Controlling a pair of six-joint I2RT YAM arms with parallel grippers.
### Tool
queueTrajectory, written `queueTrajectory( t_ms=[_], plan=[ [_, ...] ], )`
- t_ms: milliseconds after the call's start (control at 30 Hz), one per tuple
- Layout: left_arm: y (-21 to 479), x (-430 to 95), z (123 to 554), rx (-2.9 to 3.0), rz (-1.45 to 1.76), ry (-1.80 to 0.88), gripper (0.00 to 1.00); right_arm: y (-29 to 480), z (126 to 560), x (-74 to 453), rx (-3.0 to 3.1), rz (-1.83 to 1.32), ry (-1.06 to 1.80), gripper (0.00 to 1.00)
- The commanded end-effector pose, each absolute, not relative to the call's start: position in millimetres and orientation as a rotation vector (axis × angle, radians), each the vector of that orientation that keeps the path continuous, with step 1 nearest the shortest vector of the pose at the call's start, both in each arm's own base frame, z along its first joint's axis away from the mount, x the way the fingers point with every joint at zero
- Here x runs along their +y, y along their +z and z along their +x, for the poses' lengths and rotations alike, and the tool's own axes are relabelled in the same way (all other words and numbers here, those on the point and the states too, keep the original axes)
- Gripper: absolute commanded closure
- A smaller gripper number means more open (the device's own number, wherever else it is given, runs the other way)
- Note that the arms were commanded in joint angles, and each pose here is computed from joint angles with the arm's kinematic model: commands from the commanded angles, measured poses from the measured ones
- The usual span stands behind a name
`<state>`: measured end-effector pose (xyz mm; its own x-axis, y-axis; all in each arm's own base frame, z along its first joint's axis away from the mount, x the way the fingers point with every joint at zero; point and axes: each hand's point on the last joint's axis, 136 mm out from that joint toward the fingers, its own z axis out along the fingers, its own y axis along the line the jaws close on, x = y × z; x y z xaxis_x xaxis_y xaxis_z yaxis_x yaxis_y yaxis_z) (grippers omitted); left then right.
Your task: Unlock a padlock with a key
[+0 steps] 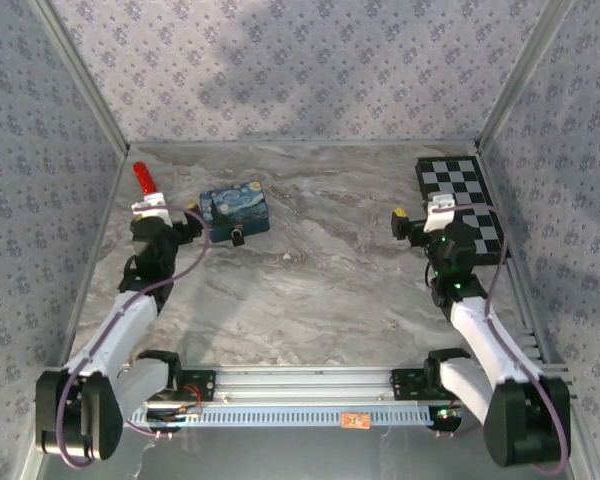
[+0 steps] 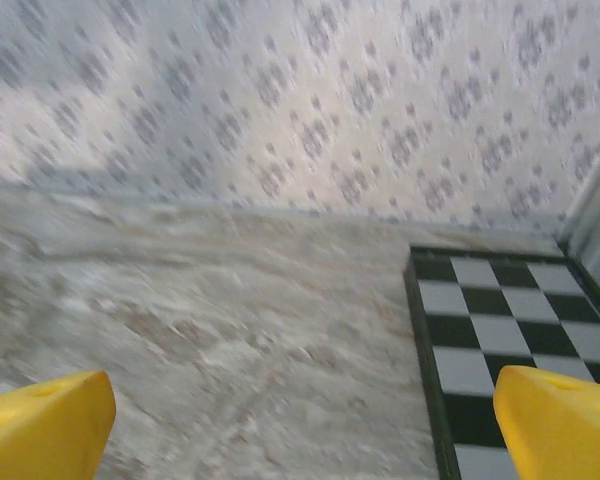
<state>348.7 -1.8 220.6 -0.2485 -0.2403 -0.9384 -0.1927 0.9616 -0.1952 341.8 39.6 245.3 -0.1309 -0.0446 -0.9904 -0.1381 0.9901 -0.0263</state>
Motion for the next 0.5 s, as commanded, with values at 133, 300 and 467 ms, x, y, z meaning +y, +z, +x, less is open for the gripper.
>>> queueTrajectory(
  t_ms=[133, 300, 467],
  plan=[
    [192, 23, 289, 1.992, -0.859, -0.149, 0.00, 262, 283, 31, 1.844, 0.277, 0.367, 0.01],
    [187, -22, 292, 2.022, -0.638, -0.488, 0.00, 258, 251, 18, 1.870, 0.407, 0.402, 0.01],
    [184, -65, 286, 2.117, -0.472, -0.625, 0.00, 231, 241, 42, 2.097, 0.337, 0.472, 0.01]
  ],
)
